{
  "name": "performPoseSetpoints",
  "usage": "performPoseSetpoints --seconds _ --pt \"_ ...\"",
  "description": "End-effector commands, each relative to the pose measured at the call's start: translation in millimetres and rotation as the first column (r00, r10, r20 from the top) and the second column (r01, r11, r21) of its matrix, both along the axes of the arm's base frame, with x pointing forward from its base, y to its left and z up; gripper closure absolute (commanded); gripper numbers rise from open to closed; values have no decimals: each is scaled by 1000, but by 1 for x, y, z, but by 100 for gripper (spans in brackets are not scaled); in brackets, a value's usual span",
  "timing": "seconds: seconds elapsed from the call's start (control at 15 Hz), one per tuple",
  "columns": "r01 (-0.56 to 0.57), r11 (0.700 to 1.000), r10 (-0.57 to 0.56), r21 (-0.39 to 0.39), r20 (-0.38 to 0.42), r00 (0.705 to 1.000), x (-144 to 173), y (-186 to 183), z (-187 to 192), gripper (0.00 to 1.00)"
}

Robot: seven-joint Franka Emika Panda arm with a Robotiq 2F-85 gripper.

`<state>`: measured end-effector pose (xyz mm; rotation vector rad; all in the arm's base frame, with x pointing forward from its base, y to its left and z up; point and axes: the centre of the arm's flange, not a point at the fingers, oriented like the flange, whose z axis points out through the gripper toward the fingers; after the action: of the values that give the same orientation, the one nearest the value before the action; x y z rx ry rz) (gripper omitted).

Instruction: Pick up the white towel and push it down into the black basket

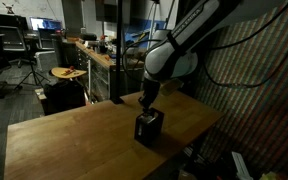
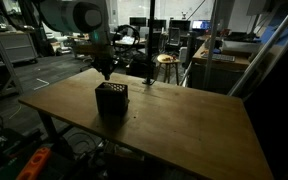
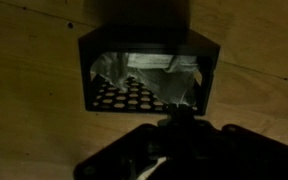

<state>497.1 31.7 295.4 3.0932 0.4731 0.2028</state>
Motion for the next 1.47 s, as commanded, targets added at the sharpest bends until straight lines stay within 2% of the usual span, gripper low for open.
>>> performPoseSetpoints --seconds 0.0,0.73,1.4 --pt "-21 1000 21 -11 5 1000 6 12 9 92" --pt "-42 999 42 2 -20 999 -2 26 -9 92" --pt "-52 999 53 11 -35 998 2 19 -27 92"
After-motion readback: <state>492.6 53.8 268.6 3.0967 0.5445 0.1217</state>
